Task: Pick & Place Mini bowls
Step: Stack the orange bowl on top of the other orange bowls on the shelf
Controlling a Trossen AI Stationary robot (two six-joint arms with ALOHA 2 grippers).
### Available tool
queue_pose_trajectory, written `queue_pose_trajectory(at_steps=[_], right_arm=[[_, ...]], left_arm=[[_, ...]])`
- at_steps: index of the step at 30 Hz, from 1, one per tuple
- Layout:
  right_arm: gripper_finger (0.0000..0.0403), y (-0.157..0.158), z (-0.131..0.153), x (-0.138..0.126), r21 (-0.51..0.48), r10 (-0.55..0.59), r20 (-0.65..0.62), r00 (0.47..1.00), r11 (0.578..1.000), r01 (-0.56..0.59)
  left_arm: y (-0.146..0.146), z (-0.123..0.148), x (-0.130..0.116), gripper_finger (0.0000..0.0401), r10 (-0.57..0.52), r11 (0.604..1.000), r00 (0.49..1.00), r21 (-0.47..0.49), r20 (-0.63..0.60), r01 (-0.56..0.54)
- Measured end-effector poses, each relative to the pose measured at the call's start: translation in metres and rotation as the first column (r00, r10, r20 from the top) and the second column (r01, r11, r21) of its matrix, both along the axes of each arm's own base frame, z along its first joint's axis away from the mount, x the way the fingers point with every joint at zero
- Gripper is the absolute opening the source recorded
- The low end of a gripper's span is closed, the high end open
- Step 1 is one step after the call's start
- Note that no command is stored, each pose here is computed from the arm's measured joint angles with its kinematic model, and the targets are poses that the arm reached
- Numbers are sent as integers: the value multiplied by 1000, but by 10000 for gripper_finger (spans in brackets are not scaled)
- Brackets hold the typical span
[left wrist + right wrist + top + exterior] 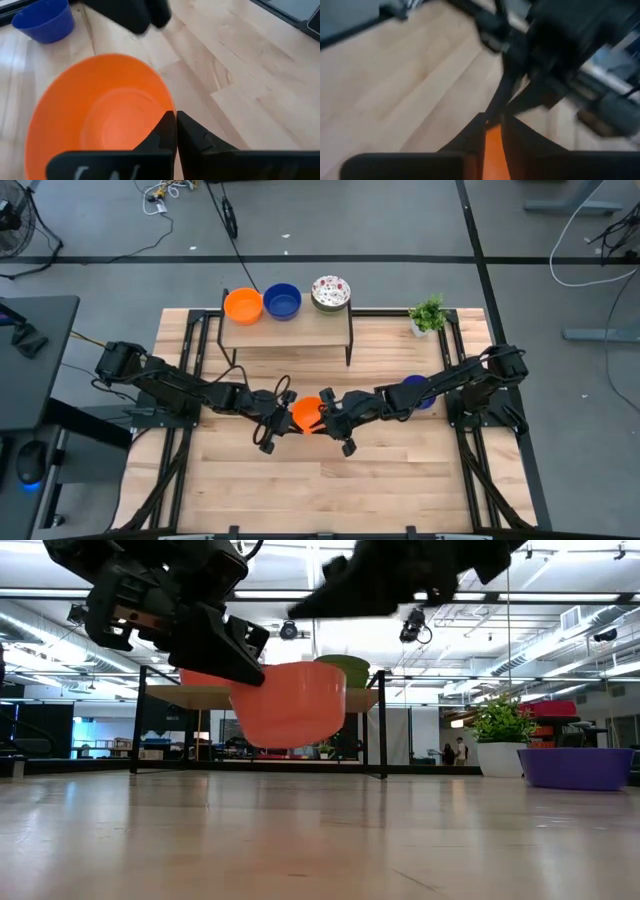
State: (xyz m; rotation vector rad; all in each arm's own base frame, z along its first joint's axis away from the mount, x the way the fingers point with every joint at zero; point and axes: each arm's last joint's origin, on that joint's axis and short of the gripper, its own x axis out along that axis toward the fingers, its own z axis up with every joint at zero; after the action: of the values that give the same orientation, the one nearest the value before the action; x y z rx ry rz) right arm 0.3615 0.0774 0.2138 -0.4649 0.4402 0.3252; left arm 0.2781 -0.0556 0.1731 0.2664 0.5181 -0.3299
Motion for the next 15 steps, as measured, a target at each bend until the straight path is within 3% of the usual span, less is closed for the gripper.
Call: queue_pose_trajectory(at_steps=[7,10,15], right_arm=[[97,23,29,-8,24,67,169,983,997,-72],[101,40,35,-20,79,92,137,986,991,-104],[96,67,28,-38,172,121,-12,993,978,-118]], left_arm=[[-6,-3,-3,5,64,996,998,65,-22,-62],[-16,1,-3,5,79,991,995,111,-64,-72],[-35,34,2,6,155,970,971,215,-180,-115]])
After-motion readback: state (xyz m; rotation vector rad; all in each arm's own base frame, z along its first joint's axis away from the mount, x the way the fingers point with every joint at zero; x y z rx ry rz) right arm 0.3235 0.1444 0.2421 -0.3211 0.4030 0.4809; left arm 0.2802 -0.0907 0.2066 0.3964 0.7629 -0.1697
